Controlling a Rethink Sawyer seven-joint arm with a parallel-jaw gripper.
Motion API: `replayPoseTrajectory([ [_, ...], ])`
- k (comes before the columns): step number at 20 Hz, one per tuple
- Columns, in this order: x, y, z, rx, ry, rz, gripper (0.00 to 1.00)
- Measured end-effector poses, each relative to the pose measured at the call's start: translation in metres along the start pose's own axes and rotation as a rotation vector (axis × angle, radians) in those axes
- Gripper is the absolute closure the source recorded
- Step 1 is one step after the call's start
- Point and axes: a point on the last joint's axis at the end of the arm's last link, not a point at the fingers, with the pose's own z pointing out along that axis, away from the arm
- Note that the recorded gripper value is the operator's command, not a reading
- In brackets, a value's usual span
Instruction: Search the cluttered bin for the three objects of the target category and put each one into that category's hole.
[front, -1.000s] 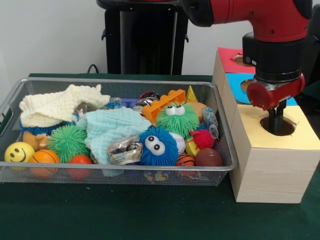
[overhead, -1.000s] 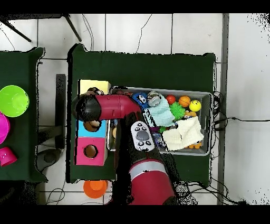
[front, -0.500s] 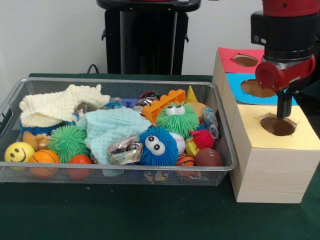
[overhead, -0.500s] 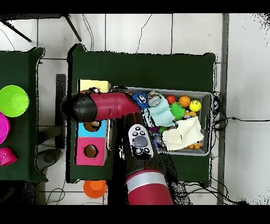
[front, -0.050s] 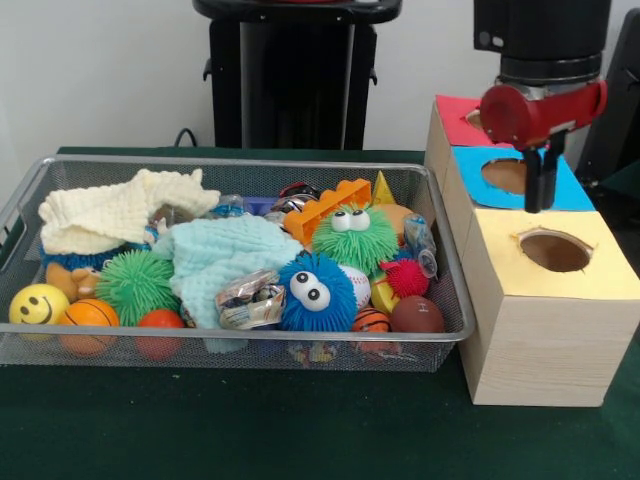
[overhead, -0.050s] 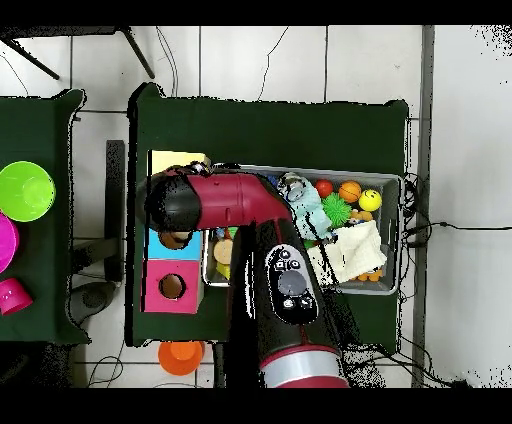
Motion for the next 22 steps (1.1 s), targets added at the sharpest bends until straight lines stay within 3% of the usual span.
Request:
replayPoseTrajectory([
  [7,0.033,-0.075,-0.020,0.042,0.013,0.083,1.00],
  [14,0.081,-0.151,-0.031,0.073,0.037,0.177,1.00],
  [18,0.099,-0.174,-0.033,0.072,0.045,0.207,1.00],
  [22,0.107,-0.180,-0.030,0.076,0.054,0.205,1.00],
])
